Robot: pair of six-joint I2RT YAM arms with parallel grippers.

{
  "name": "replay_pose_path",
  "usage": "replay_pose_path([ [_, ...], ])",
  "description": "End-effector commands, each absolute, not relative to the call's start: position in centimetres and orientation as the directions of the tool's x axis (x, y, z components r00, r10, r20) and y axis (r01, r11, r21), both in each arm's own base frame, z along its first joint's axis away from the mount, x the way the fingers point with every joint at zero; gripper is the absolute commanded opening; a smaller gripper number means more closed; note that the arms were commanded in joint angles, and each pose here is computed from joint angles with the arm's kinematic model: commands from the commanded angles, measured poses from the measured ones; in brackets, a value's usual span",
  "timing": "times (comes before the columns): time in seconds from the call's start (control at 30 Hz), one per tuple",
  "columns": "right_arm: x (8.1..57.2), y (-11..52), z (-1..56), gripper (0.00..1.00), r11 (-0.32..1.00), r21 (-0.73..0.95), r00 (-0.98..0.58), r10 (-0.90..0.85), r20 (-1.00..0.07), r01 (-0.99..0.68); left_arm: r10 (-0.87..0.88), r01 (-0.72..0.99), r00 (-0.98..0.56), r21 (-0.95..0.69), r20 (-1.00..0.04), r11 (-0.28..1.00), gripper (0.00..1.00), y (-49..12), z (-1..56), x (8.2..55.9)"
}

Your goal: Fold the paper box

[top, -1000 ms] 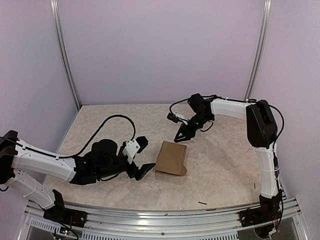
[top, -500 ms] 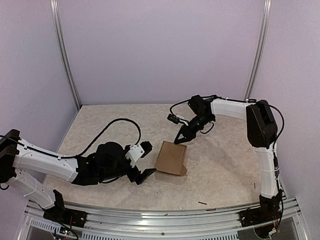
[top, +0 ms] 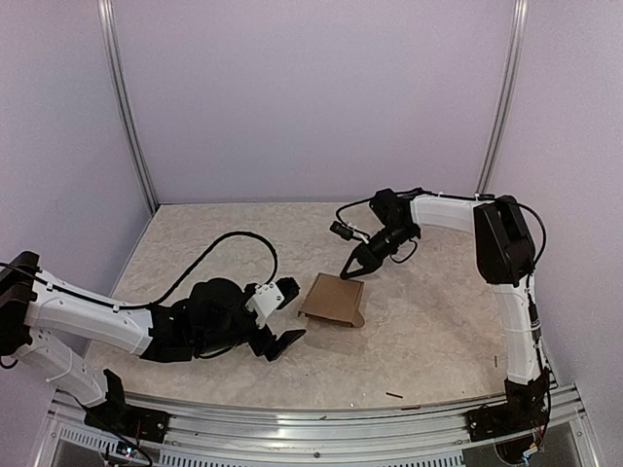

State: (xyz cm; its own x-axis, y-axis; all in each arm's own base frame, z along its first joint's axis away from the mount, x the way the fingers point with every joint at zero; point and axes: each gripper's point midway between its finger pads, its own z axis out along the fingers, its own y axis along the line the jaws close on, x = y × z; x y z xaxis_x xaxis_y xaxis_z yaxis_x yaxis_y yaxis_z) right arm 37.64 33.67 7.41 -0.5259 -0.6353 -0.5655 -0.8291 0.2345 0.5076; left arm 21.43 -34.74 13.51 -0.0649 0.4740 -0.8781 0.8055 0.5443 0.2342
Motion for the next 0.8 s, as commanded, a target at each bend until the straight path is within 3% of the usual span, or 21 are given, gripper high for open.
replay_pose_path([
  [0.0, 38.8, 31.7, 3.9, 0.1, 0.317, 0.556, -0.609, -0.631, -0.481, -0.768, 0.455, 0.799, -0.044, 0.242, -0.89, 0.551, 0.91, -34.9, 14.9, 21.3],
  [0.53, 40.3, 29.4, 3.3, 0.16, 0.358, 0.558, -0.64, -0.608, -0.469, -0.749, 0.385, 0.784, -0.103, 0.163, -0.917, 0.599, 0.92, -35.9, 14.0, 22.4],
  [0.77, 41.6, 25.6, 4.4, 0.18, 0.432, 0.468, -0.633, -0.598, -0.491, -0.771, 0.251, 0.744, -0.151, 0.058, -0.956, 0.666, 0.92, -35.6, 17.3, 27.5],
])
